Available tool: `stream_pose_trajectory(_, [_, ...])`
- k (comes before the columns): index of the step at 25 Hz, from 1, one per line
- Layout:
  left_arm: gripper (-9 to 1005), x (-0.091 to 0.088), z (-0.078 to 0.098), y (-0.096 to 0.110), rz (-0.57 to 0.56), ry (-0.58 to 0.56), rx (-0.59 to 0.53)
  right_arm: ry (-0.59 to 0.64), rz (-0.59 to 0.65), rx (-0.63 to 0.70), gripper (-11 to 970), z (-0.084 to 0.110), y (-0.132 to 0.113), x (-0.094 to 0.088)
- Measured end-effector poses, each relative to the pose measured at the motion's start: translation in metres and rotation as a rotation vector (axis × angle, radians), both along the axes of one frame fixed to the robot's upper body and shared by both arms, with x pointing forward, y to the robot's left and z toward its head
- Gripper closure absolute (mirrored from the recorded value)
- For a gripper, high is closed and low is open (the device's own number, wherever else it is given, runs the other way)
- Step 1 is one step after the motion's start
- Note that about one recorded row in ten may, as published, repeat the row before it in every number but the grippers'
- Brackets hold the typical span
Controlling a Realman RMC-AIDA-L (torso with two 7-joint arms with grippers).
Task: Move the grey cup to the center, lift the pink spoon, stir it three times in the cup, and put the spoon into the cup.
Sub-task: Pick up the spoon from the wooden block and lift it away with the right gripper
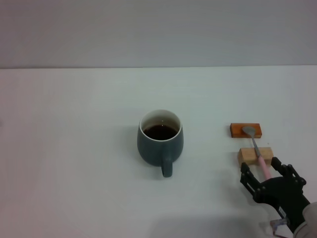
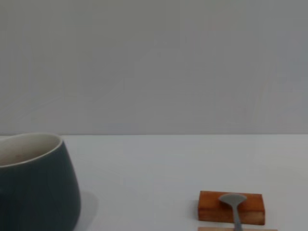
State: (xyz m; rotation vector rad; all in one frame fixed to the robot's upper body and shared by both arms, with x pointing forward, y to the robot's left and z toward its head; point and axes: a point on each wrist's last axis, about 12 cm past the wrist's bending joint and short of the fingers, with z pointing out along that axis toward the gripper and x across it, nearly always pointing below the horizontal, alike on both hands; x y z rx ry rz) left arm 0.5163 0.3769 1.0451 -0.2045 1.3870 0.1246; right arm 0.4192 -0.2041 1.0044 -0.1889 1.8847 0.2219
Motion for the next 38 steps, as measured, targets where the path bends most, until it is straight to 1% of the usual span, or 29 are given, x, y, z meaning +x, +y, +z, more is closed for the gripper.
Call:
stream_pose_trajectory(5, [949, 0.002, 0.001, -0.001, -0.002, -0.005, -0.001, 0.000, -0.023, -0.010, 206, -0.006, 0.002, 0.003])
stream_pose_trajectory(21, [950, 0.005, 0.005, 0.001, -0.005, -0.015, 0.005, 0.010, -0.031, 0.012, 212, -0.008, 0.010, 0.001])
stream_pose_trajectory(38, [950, 0.003, 0.005, 0.000, -0.010, -0.021, 0.008, -0.005, -0.075, 0.024, 262, -0.010, 0.012, -0.010])
